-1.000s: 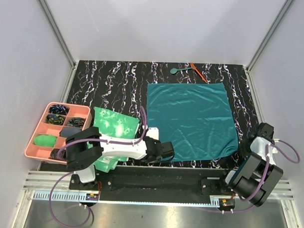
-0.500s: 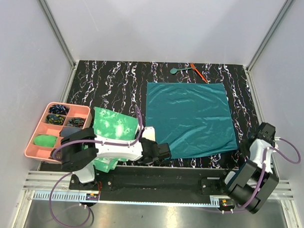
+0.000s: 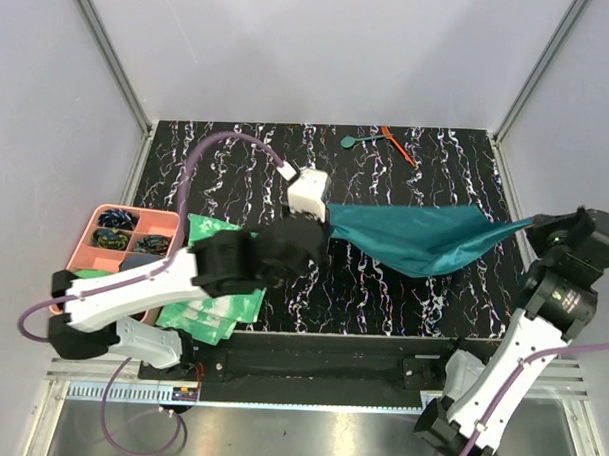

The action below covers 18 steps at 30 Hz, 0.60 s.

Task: Fold the napkin into a case and place the utensils inside
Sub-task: Fold and flatten the napkin at the center of the board.

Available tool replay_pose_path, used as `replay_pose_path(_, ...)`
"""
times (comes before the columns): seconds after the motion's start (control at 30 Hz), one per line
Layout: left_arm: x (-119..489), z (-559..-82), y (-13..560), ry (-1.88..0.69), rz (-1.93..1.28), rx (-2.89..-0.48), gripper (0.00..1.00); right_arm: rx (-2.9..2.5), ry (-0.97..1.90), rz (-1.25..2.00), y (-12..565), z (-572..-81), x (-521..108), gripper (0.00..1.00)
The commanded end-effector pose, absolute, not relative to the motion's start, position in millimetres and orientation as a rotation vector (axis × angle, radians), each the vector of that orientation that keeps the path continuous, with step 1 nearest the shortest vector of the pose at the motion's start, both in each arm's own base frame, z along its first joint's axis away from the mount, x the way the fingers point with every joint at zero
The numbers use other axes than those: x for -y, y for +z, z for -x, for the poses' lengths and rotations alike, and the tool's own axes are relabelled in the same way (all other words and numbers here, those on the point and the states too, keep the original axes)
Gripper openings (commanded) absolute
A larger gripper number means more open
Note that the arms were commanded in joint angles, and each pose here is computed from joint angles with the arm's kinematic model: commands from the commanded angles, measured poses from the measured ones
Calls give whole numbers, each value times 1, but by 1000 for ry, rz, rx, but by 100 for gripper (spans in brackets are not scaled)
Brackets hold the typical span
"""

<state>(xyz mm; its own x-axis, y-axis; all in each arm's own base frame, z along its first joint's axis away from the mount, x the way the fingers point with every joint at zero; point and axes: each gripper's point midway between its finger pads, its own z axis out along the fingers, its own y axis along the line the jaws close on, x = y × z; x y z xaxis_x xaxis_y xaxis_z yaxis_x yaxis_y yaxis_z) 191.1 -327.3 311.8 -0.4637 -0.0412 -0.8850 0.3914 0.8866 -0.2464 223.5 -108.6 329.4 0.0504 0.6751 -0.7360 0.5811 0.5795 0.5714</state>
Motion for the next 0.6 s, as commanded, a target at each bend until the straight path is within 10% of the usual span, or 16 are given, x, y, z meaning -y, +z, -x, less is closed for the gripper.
replay_pose_path(0.0,302,-176,419,-613,-365,-1752,0,-1593,93,-925,397,-193,77,0)
replay_pose_path(0.37,259,-165,520,-691,-321,-1524,0,-1315,16,-738,534,-126,45,0)
replay_pose_path(0.57,241,-222,517,-566,-169,-1554,0,-1428,114,-729,509,-187,58,0)
